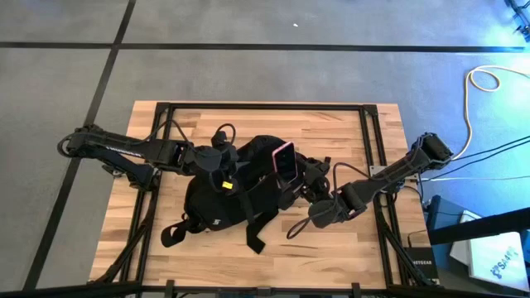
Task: Unpack backpack
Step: Put the pink cellphone into the black backpack
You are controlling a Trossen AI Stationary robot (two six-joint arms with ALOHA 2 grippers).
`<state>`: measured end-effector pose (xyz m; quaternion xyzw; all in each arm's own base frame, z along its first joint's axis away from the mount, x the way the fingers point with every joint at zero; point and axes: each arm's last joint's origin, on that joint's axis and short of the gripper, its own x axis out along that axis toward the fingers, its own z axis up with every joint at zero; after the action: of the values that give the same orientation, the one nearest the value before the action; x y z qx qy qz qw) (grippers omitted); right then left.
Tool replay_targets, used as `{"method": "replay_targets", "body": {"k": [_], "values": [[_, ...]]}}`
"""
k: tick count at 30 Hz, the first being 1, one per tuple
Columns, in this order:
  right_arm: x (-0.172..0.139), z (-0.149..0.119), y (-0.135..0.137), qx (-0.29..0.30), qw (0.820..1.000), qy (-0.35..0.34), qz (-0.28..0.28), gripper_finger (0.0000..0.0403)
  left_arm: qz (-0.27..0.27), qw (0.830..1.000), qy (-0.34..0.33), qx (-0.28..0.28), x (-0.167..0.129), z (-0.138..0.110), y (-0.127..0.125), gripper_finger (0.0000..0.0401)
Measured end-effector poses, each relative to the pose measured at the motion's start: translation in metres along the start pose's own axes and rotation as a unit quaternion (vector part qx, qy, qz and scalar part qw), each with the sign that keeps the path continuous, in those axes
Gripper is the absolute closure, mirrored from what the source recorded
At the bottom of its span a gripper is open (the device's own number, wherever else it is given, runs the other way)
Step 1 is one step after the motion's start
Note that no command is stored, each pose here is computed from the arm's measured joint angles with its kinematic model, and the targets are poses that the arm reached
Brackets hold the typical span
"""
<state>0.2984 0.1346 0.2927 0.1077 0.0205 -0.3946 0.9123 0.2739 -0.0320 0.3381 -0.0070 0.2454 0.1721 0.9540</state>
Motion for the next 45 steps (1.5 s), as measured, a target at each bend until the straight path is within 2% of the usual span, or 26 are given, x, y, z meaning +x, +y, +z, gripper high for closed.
{"method": "replay_targets", "body": {"k": [6,19,23,31,38,42,45], "values": [[0.007,0.003,0.0,0.012,1.0,0.005,0.007,0.0066,0.0,1.0,0.0,0.0,0.0,0.0,0.0,0.0396],[0.051,0.004,0.004,0.001,0.999,0.004,0.036,0.0066,0.0,1.0,0.0,0.0,0.0,0.0,0.0,0.0396],[0.061,0.008,0.001,0.017,0.999,0.001,0.038,0.0066,0.0,1.0,0.0,0.0,0.0,0.0,0.0,0.0396],[0.087,-0.008,0.004,0.019,0.999,0.0,0.041,0.0066,0.001,1.0,0.0,0.0,0.0,0.0,0.0,0.0396],[0.09,-0.018,0.008,0.032,0.999,0.002,0.041,0.0066,0.002,1.0,0.004,0.002,0.0,-0.001,0.0,0.0396],[0.088,-0.021,0.009,0.061,0.997,0.005,0.038,0.0066,0.003,1.0,0.009,0.004,0.0,-0.002,0.0,0.0396],[0.086,-0.028,0.012,0.053,0.998,0.003,0.027,0.0066,0.003,1.0,0.013,0.007,0.0,-0.003,0.001,0.0396]]}}
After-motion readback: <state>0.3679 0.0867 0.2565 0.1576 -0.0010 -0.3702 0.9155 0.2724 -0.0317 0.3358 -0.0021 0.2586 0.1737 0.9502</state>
